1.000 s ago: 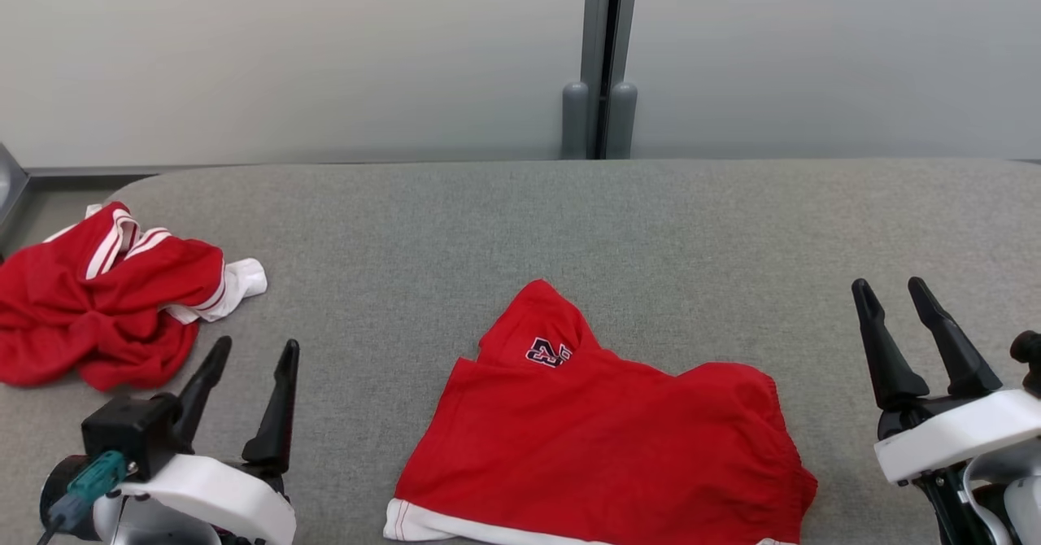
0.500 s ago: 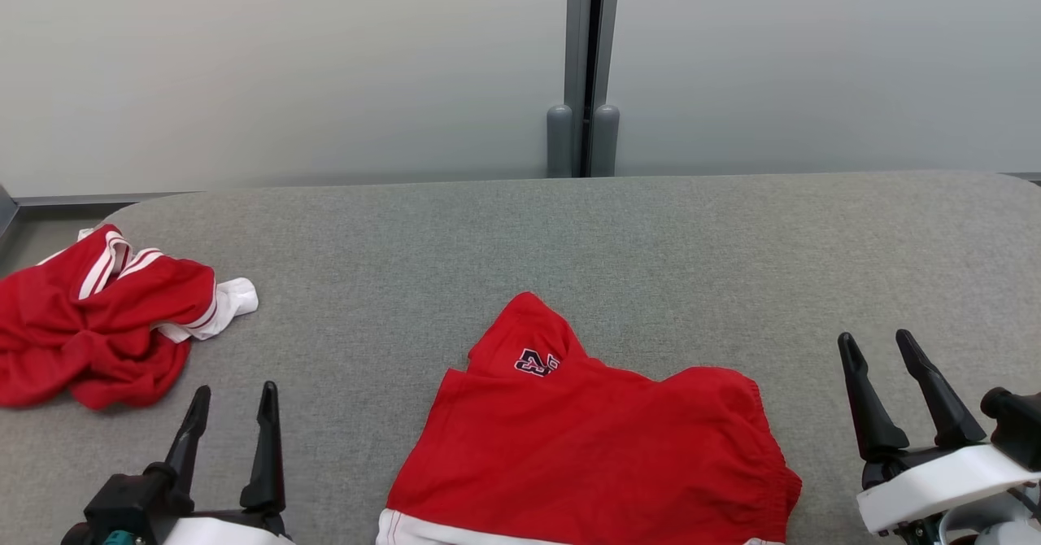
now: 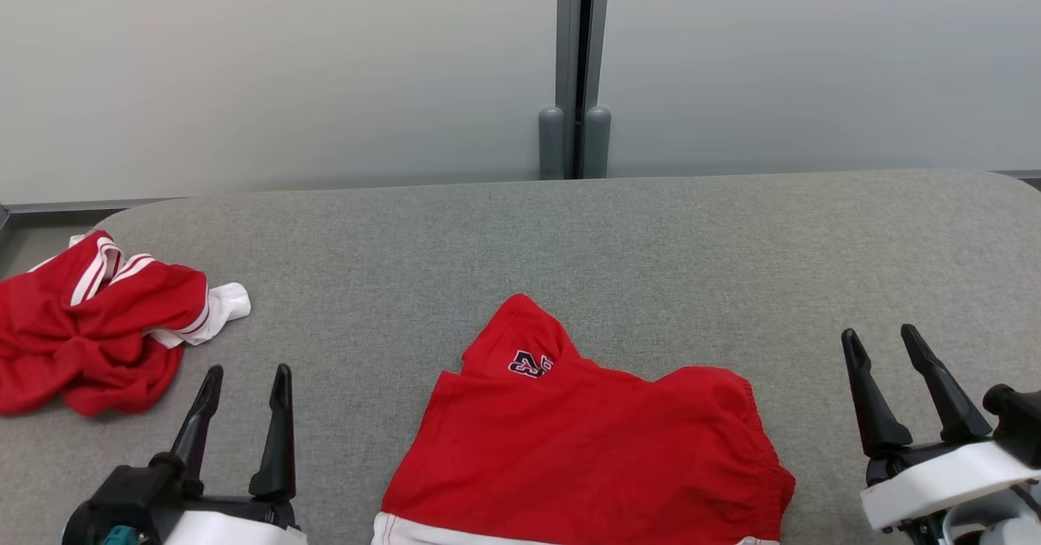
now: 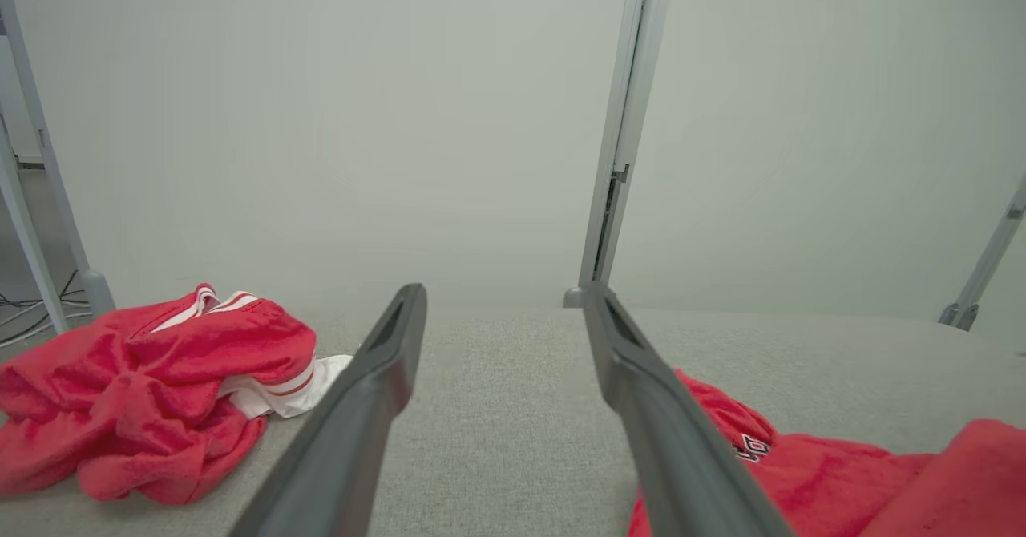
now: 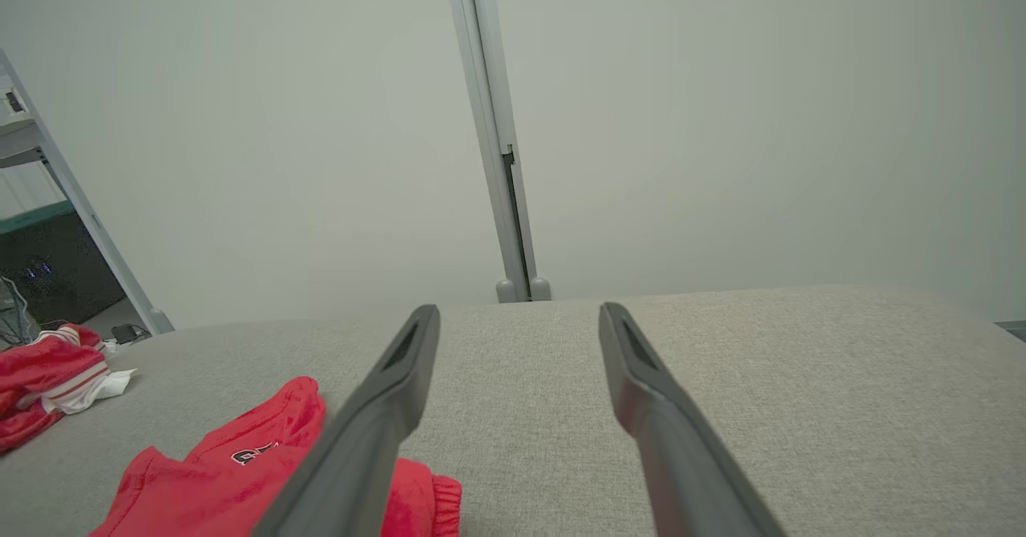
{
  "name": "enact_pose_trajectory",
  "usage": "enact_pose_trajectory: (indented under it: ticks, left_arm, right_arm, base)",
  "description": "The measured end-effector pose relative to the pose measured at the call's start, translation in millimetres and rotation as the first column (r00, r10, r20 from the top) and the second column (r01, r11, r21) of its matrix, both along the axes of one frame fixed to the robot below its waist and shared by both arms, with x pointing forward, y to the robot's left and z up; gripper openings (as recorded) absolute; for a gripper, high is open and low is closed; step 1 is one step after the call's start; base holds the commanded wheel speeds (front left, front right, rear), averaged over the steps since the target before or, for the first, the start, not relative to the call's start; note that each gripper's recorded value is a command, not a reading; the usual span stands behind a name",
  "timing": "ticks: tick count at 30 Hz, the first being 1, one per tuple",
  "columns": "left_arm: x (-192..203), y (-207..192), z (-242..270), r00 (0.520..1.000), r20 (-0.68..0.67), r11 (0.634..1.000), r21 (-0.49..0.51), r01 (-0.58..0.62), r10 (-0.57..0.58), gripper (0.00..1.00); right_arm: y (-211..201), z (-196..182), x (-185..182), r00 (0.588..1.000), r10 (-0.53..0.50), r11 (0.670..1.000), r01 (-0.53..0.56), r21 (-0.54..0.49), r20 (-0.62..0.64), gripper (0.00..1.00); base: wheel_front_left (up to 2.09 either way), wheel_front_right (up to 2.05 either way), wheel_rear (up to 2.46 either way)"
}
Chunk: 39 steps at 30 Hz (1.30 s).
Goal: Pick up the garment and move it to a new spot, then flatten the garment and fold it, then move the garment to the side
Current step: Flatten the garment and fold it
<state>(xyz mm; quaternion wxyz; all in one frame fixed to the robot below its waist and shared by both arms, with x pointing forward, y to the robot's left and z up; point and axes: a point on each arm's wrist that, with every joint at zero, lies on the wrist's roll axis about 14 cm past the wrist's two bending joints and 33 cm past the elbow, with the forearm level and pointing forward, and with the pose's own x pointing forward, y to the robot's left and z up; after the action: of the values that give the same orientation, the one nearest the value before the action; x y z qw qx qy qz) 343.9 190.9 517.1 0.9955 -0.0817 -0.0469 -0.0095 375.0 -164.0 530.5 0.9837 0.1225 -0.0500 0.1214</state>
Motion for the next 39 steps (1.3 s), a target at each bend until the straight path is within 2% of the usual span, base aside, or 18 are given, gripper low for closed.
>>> enact_pose_trajectory:
  ticks: [2, 4, 7, 10, 12, 16, 23, 29, 34, 37, 39]
  left_arm:
    - [0.6, -4.2, 10.5, 0.999, 0.035, 0.999, -0.018, 0.026, -0.026, 1.00]
    - [-1.2, -9.0, 7.9, 0.998, 0.012, 0.997, -0.037, 0.067, -0.067, 1.00]
    - [-8.0, -10.4, -13.2, 0.984, -0.127, 0.992, -0.037, 0.124, -0.128, 1.00]
    - [-18.6, -13.6, -36.4, 0.944, -0.281, 0.985, -0.049, 0.165, -0.172, 1.00]
    - [-24.7, -16.3, -47.1, 0.914, -0.358, 0.981, -0.063, 0.182, -0.193, 1.00]
    - [-36.7, -33.3, -65.2, 0.846, -0.468, 0.967, -0.106, 0.231, -0.254, 1.00]
    - [-47.1, -53.3, -94.4, 0.726, -0.606, 0.944, -0.156, 0.291, -0.324, 1.00]
    - [-52.9, -61.1, -110.7, 0.651, -0.670, 0.928, -0.175, 0.328, -0.357, 1.00]
    - [-57.8, -67.2, -124.1, 0.597, -0.708, 0.917, -0.201, 0.344, -0.378, 1.00]
    - [-58.3, -68.4, -130.5, 0.577, -0.722, 0.915, -0.205, 0.348, -0.381, 1.00]
    - [-54.6, -67.9, -131.9, 0.582, -0.720, 0.916, -0.201, 0.346, -0.378, 1.00]
  right_arm:
    - [-0.7, 0.5, -0.3, 1.000, 0.012, 1.000, -0.012, -0.015, -0.013, 1.00]
    - [-3.9, -0.5, -2.6, 0.998, 0.041, 0.998, -0.044, -0.048, -0.053, 1.00]
    - [-14.5, -15.5, -12.2, 0.981, 0.078, 0.989, -0.099, -0.108, -0.178, 1.00]
    - [-18.5, -32.0, -25.4, 0.945, 0.116, 0.978, -0.163, -0.131, -0.307, 1.00]
    - [-14.8, -50.8, -39.9, 0.900, 0.146, 0.971, -0.210, -0.114, -0.411, 1.00]
    - [1.1, -84.4, -70.9, 0.782, 0.221, 0.952, -0.304, -0.046, -0.583, 1.00]
    - [33.0, -116.5, -97.7, 0.638, 0.318, 0.902, -0.432, 0.016, -0.701, 1.00]
    - [52.2, -127.7, -97.1, 0.600, 0.358, 0.875, -0.484, 0.031, -0.716, 1.00]
    - [62.4, -133.3, -95.2, 0.588, 0.376, 0.865, -0.500, 0.043, -0.716, 1.00]
    - [63.2, -137.4, -95.1, 0.581, 0.375, 0.862, -0.505, 0.041, -0.722, 1.00]
    - [64.1, -139.2, -93.6, 0.578, 0.375, 0.861, -0.507, 0.041, -0.724, 1.00]
  base:
    - [0.00, 0.00, 0.00]
    - [0.00, 0.00, 0.00]
    - [0.00, 0.00, 0.00]
    - [0.00, 0.00, 0.00]
    - [0.00, 0.00, 0.00]
    - [0.00, 0.00, 0.00]
    - [0.00, 0.00, 0.00]
    - [0.00, 0.00, 0.00]
    - [0.00, 0.00, 0.00]
    - [0.00, 0.00, 0.00]
    - [0.00, 0.00, 0.00]
